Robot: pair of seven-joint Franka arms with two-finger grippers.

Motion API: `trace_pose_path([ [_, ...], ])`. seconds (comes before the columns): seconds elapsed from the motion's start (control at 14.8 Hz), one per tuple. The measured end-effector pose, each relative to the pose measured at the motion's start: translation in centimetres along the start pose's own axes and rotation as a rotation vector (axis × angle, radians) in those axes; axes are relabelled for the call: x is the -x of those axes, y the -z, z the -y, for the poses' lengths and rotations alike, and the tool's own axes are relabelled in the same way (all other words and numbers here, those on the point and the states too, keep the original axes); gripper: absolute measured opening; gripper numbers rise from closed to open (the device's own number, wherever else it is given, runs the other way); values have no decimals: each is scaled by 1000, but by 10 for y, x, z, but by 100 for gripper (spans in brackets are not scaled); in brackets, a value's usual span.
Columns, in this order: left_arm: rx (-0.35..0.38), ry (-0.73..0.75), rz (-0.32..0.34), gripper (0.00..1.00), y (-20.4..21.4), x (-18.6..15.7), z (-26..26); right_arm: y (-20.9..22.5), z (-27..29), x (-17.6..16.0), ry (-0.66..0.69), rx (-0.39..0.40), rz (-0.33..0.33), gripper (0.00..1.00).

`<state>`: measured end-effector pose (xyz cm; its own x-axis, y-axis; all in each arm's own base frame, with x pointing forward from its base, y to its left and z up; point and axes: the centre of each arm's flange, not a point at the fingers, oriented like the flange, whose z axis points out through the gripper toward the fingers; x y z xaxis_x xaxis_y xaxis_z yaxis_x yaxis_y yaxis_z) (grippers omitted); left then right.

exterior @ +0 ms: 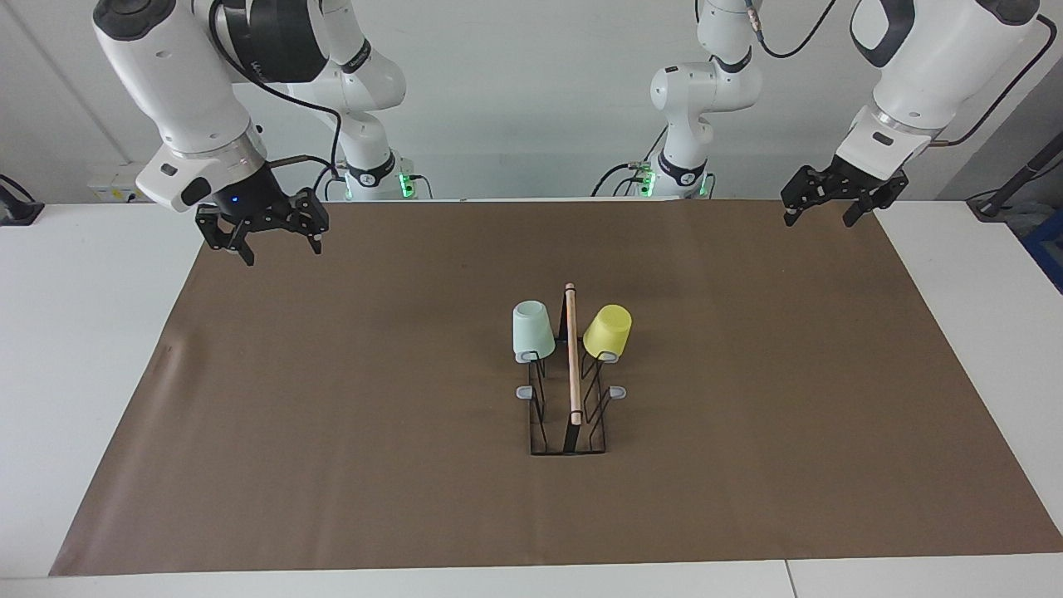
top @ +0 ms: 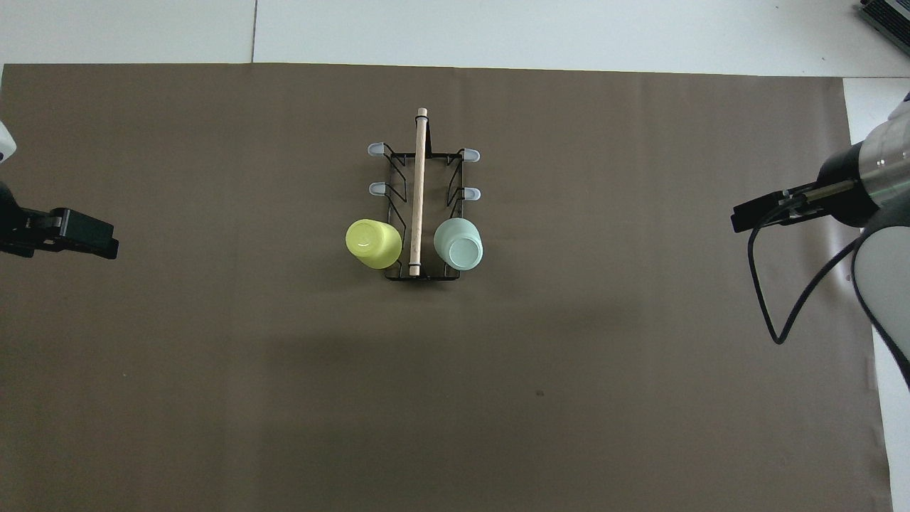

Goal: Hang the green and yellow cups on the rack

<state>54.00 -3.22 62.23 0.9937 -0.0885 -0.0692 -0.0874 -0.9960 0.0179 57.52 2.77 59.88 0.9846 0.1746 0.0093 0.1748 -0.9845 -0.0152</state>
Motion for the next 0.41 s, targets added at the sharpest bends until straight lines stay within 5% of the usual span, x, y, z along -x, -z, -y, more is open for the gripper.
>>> trace_pose_path([
  [0.41, 0, -38, -3, 100, 5, 1, -1, 0, 0, 0, 0, 0, 0, 100],
])
